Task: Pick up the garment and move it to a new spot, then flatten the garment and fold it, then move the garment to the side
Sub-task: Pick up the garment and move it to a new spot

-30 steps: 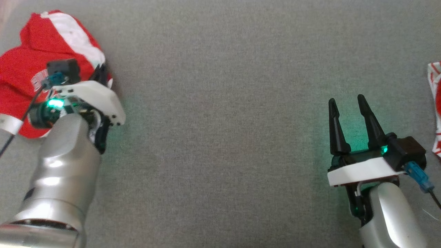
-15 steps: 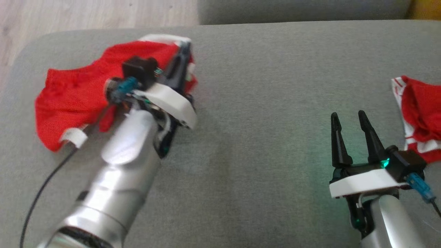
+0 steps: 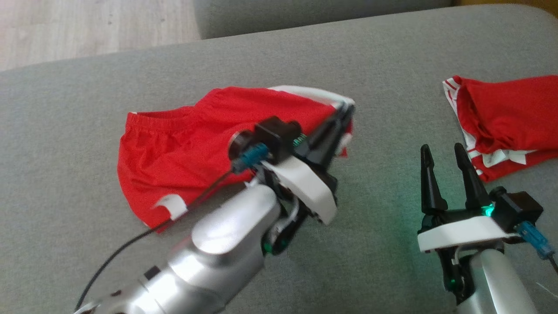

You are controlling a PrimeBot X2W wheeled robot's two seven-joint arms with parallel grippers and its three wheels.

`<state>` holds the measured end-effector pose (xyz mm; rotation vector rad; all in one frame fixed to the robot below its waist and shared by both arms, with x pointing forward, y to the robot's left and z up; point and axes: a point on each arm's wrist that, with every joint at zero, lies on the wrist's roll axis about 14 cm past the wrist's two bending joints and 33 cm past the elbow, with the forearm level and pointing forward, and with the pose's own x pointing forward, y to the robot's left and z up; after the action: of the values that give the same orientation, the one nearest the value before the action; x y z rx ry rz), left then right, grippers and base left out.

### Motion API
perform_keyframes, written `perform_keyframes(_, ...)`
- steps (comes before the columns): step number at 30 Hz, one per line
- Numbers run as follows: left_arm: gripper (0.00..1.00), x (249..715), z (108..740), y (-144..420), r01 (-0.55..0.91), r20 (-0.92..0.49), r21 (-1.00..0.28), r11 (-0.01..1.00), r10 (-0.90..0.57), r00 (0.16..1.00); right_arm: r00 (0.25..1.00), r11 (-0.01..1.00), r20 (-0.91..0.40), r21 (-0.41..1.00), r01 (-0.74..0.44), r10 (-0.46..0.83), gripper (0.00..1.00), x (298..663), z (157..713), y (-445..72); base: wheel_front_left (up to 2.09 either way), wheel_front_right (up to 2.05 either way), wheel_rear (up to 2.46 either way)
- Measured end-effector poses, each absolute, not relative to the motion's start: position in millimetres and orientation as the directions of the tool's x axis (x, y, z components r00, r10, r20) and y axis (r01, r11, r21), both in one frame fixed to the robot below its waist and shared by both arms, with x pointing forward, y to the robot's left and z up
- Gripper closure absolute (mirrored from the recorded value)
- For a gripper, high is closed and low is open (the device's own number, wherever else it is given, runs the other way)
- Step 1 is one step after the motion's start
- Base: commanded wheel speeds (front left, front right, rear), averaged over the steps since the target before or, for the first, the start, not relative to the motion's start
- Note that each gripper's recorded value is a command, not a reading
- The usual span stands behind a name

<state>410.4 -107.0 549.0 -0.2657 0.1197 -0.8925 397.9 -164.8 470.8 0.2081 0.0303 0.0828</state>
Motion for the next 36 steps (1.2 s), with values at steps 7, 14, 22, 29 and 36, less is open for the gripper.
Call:
perform_keyframes(7, 0.00, 384, 529, -129, 0.782, -0.035, -0.310, 0.541, -0.828, 0.560, 0.997, 0.976, -0.044, 0.210, -0.054, 0.064, 0.00, 397, 463, -172, 0.00, 0.00, 0.00)
perform_keyframes(14, 0.00, 402, 535, -109, 0.743, -0.006, -0.277, 0.609, -0.774, 0.633, 0.995, 0.973, -0.038, 0.215, -0.083, 0.093, 0.00, 404, 464, -161, 0.00, 0.00, 0.00)
perform_keyframes(22, 0.00, 443, 551, -39, 0.592, 0.045, -0.184, 0.784, -0.595, 0.802, 0.988, 0.967, -0.011, 0.209, -0.146, 0.151, 0.00, 413, 472, -141, 0.00, 0.00, 0.00)
perform_keyframes(29, 0.00, 444, 545, 84, 0.309, 0.075, -0.104, 0.945, -0.302, 0.950, 0.980, 0.958, -0.004, 0.210, -0.195, 0.200, 0.00, 411, 474, -123, 0.00, 0.00, 0.00)
perform_keyframes(36, 0.00, 389, 474, 132, 0.127, -0.093, -0.171, 0.977, -0.144, 0.985, 0.972, 0.953, -0.027, 0.204, -0.224, 0.234, 0.00, 407, 466, -112, 0.00, 0.00, 0.00)
